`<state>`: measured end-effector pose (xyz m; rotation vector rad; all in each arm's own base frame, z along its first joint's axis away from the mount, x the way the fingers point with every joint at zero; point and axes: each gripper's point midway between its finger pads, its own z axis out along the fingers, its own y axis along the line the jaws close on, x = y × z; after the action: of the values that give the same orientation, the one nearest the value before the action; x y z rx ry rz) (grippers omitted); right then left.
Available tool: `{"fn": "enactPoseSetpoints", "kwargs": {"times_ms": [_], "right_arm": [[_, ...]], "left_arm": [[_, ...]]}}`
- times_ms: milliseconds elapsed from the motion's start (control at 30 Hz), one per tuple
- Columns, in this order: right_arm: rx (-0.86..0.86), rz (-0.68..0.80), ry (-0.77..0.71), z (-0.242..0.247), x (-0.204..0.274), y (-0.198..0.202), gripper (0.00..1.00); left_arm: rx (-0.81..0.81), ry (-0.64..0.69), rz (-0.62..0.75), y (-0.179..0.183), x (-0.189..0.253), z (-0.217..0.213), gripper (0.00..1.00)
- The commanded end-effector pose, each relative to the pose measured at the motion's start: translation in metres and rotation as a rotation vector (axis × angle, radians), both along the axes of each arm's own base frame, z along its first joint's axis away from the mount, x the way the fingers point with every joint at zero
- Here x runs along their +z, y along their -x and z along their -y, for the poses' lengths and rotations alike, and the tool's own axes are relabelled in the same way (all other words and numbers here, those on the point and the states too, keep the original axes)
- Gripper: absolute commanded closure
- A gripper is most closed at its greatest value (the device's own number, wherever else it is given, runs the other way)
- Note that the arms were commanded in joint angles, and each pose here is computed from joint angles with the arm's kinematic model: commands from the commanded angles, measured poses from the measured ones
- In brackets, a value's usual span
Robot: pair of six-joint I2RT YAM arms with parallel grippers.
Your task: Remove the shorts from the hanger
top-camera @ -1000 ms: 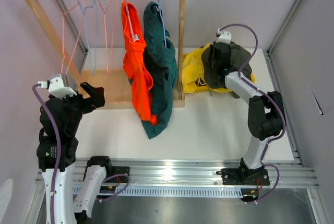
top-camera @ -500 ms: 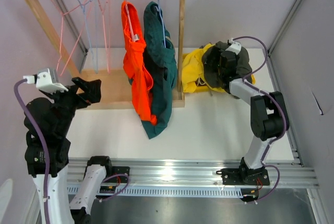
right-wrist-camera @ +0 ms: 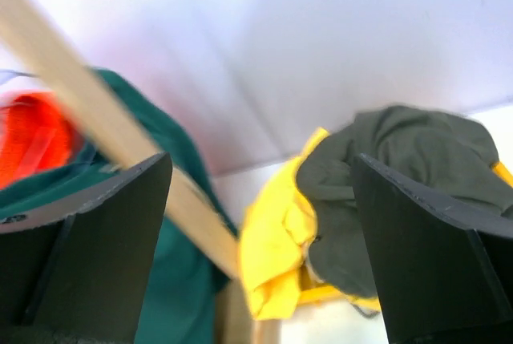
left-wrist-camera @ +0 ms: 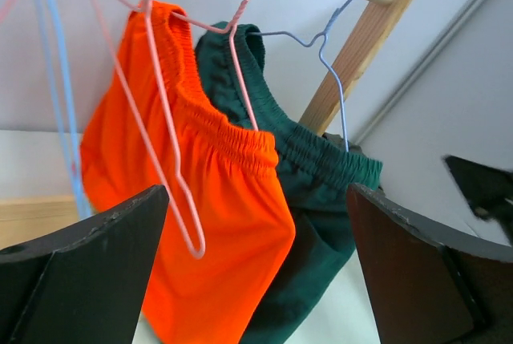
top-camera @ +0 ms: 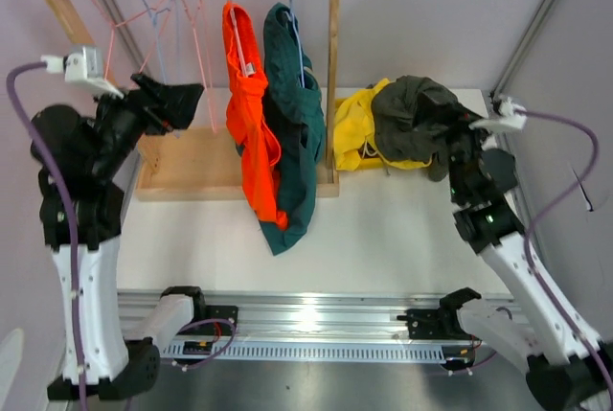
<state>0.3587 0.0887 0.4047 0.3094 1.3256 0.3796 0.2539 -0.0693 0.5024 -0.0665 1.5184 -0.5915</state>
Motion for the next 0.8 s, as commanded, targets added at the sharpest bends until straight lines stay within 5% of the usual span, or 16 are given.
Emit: {"fn": "enactPoseSetpoints", "kwargs": {"times_ms": [0, 167, 400, 767], "right_arm": [[-0.003, -0.019, 0.006, 0.01, -0.009, 0.046, 0.01], [0.037, -0.011, -0.013, 0.021, -0.01, 0.102, 0.01], [0.05, -0.08, 0.008, 0.032, -0.033, 0.128, 0.01], [0.036, -0.067, 0.011, 0.051, -0.02, 0.156, 0.01]], "left_arm": [[-0.128, 0.054, 0.036, -0.033, 0.024, 0.02, 0.01], [-0.184, 0.058, 0.014, -0.069, 0.03, 0.044, 0.01], [-0.211, 0.033, -0.021, -0.1, 0.031, 0.08, 0.02], [-0.056, -0.017, -0.09, -0.141, 0.002, 0.079, 0.03]]}}
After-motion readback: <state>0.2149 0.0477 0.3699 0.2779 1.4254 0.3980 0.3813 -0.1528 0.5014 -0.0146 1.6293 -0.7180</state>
